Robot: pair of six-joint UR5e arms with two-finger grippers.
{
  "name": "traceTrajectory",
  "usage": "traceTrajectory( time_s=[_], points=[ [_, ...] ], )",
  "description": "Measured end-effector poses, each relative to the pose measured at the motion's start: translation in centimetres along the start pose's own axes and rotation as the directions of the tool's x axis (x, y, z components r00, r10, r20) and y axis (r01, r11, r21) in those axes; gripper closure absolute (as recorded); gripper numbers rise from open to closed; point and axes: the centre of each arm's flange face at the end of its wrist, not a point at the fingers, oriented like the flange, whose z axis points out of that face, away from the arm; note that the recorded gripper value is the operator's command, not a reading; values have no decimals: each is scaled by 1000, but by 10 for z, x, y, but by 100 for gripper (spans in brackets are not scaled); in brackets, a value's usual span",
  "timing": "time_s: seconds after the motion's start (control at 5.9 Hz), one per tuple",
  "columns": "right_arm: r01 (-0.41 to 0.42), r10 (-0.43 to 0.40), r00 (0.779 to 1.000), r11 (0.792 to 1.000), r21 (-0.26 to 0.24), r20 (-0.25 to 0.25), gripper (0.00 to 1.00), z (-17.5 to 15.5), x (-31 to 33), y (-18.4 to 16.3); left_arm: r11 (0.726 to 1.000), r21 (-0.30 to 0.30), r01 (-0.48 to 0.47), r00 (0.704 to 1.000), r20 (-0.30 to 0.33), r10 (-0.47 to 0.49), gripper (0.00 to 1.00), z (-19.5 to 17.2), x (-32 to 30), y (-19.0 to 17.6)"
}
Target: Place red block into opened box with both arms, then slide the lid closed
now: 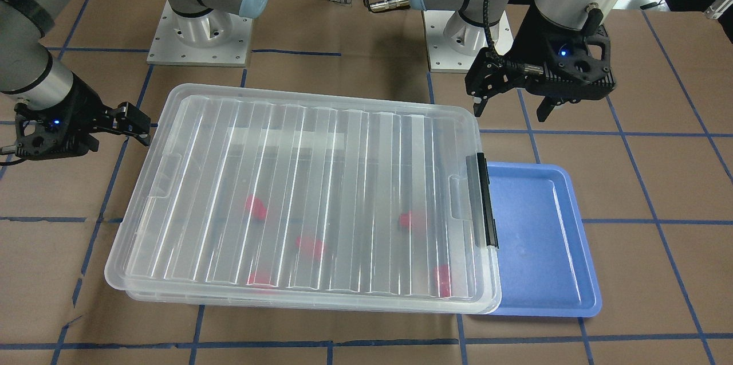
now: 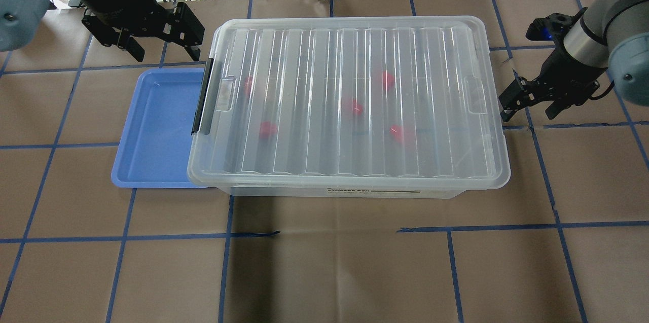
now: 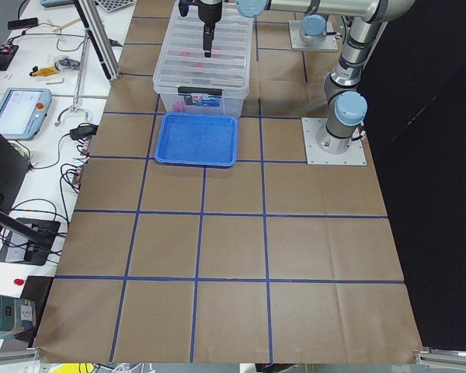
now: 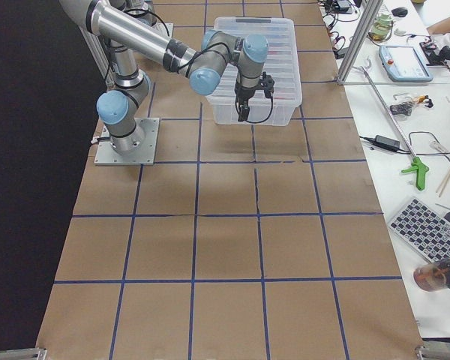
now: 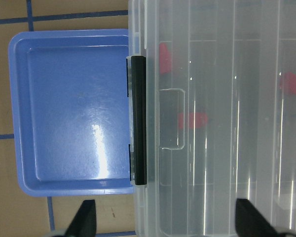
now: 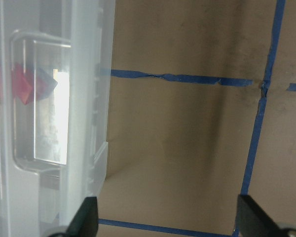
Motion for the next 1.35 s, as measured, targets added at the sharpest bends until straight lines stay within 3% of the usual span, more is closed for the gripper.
traceTrajectory(
  time_s=[0.34, 0.85, 1.35],
  points=[
    [4, -3, 999, 999, 32, -39, 0, -48, -6, -6, 1000, -1, -1, 1000, 0, 1, 2, 1, 1, 0],
    [-70, 70, 997, 998, 3, -45, 0, -118, -83, -30, 1000, 2, -1, 1000, 2, 1, 2, -1, 1, 0],
    [-113, 112, 992, 993, -25, -59, 0, -137, -162, -32, 1000, 3, -1, 1000, 3, 0, 2, -2, 0, 0]
  ],
)
